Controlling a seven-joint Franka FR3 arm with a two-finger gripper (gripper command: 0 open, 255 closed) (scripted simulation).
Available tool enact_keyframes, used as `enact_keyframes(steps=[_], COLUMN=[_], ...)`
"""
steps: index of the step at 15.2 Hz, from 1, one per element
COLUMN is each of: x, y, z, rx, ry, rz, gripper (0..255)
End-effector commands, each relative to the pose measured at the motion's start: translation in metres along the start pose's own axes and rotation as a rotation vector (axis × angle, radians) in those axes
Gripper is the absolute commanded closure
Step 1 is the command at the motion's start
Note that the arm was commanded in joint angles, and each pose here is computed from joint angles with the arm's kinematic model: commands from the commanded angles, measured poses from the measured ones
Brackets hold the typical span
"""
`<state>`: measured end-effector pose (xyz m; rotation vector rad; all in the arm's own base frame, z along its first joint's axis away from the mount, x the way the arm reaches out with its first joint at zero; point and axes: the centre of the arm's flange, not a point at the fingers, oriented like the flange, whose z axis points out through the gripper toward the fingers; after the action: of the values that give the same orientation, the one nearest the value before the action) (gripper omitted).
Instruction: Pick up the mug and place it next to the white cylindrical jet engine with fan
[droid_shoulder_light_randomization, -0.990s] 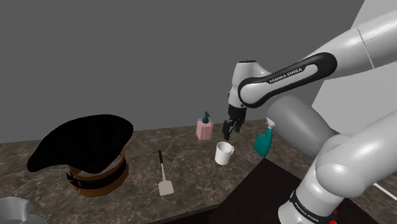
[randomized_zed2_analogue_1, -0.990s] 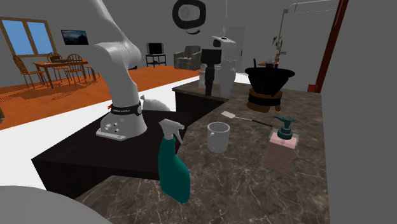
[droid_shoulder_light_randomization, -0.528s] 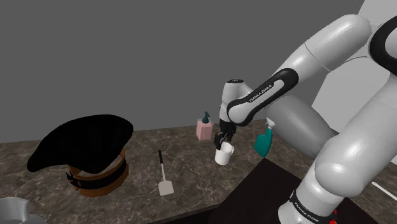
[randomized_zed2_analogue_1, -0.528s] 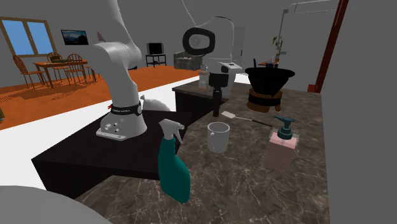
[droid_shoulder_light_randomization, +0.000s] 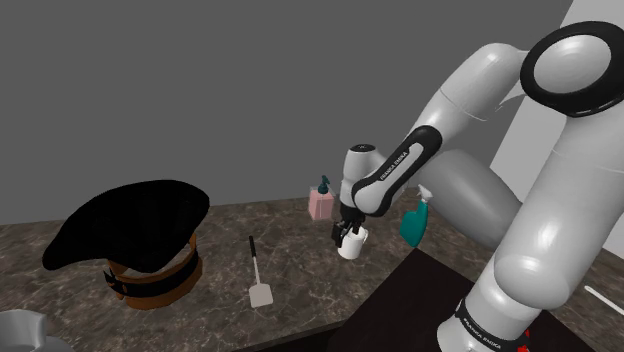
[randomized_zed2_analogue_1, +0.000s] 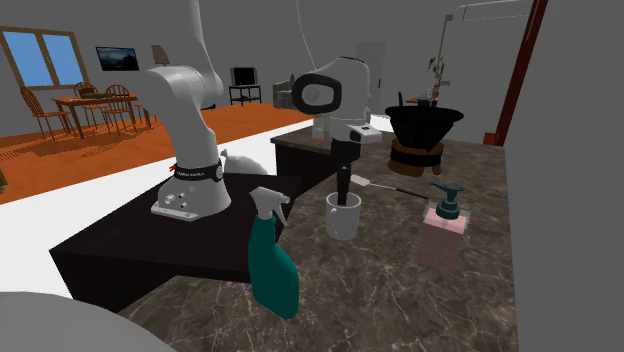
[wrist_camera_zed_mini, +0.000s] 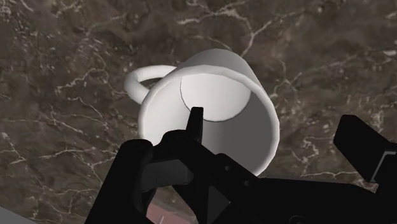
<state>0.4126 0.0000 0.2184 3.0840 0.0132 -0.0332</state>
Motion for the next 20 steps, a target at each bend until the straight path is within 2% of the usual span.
enact_keyframes(steps=[1,9,10,20], x=[0.0004,0.0004,0.0004,0.0002], y=[0.0006,0.0006,0.0005,0.0008], z=[0.0107,0.0138,0.0138,0.0085], rx=[0.000,0.000,0.000,0.000], ry=[0.001,0.001,0.001,0.001], rz=[0.000,0.000,0.000,0.000], gripper=[0,0,255,255])
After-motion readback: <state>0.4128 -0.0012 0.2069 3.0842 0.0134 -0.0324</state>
